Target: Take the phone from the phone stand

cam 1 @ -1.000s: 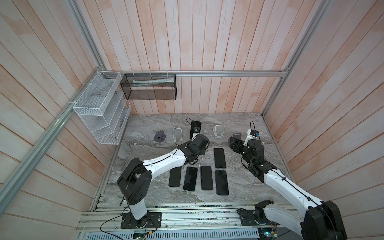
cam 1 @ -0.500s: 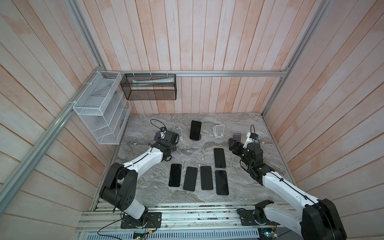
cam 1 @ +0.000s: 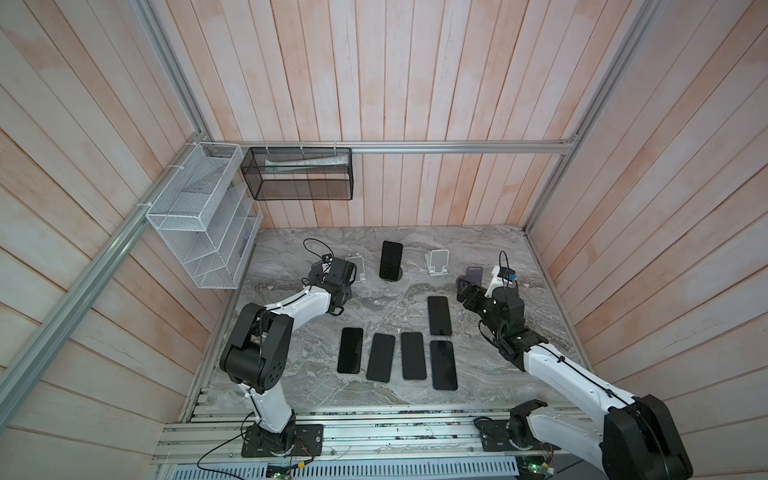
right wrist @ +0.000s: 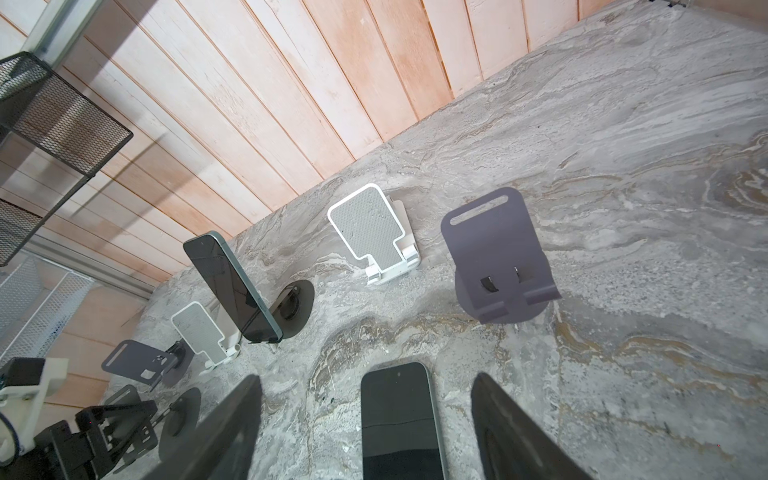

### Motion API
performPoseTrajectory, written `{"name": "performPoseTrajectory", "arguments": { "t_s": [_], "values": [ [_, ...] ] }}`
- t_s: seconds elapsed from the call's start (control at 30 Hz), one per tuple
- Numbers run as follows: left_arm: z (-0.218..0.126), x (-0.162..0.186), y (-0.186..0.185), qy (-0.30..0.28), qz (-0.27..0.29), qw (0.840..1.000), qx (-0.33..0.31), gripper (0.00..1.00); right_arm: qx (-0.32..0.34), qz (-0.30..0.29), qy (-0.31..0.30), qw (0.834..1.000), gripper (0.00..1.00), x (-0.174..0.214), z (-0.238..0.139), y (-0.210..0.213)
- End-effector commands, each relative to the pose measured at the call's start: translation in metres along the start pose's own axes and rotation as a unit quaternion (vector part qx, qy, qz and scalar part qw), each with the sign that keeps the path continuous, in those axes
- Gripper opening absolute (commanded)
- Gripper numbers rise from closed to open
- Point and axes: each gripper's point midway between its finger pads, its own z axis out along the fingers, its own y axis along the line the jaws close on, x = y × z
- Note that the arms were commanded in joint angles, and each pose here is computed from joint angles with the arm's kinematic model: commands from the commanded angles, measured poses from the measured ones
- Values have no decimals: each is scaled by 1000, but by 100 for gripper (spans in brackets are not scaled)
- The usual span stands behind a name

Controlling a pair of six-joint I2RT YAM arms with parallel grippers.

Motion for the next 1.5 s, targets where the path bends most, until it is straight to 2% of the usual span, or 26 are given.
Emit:
{"name": "performPoseTrajectory", "arguments": {
  "t_s": [0.0, 0.07, 0.1, 0.13, 0.3, 0.43, 0.57, 0.67, 0.77, 0.87, 0.93, 1.0, 1.17, 1.23, 1.3, 1.4, 1.47],
  "values": [
    [4, 5, -6, 26, 13, 999, 17, 79, -3, -12, -1, 1000, 81, 2, 3, 4],
    [-6, 2, -13, 29, 18, 999, 41, 88, -8, -20, -1, 1000, 83, 5, 3, 7],
    [-13, -1, -15, 26, 18, 998, 51, 96, -10, -25, -3, 1000, 83, 6, 3, 10],
    [-19, -5, -16, 20, 16, 998, 56, 98, -10, -29, -6, 1000, 84, 6, 2, 11],
    [-61, -30, -10, -14, 6, 997, 70, 99, -1, -56, -14, 998, 84, 16, 5, 13],
    [-104, -54, -12, -53, -2, 993, 108, 99, -13, -67, 2, 998, 84, 24, 11, 19],
    [-159, -84, -25, -120, -14, 975, 188, 97, -18, -65, 9, 998, 83, 30, 13, 19],
    [-183, -104, -41, -162, -18, 960, 229, 97, -1, -50, -2, 999, 83, 31, 13, 9],
    [-185, -108, -71, -166, -6, 952, 258, 97, 30, -49, -14, 998, 84, 35, 16, -7],
    [-180, -102, -113, -155, 33, 947, 281, 97, 56, -59, 7, 997, 84, 42, 27, -13],
    [-179, -103, -132, -154, 51, 945, 284, 99, 46, -74, 24, 996, 86, 44, 30, -6],
    [-183, -112, -144, -157, 43, 944, 287, 100, 33, -73, 22, 997, 86, 43, 28, -2],
    [-225, -142, -159, -211, 9, 911, 354, 100, 17, -64, 5, 998, 87, 38, 20, 2],
    [-228, -148, -164, -227, 3, 901, 369, 100, 16, -63, 2, 998, 87, 36, 20, 3],
    [-217, -146, -175, -213, 15, 905, 369, 100, 20, -61, 1, 998, 87, 35, 19, 1],
    [-194, -144, -182, -182, 34, 922, 340, 100, 28, -61, -3, 998, 87, 33, 17, -2],
    [-182, -146, -178, -182, 29, 932, 312, 100, 27, -59, -8, 998, 88, 32, 15, -2]
  ]
}}
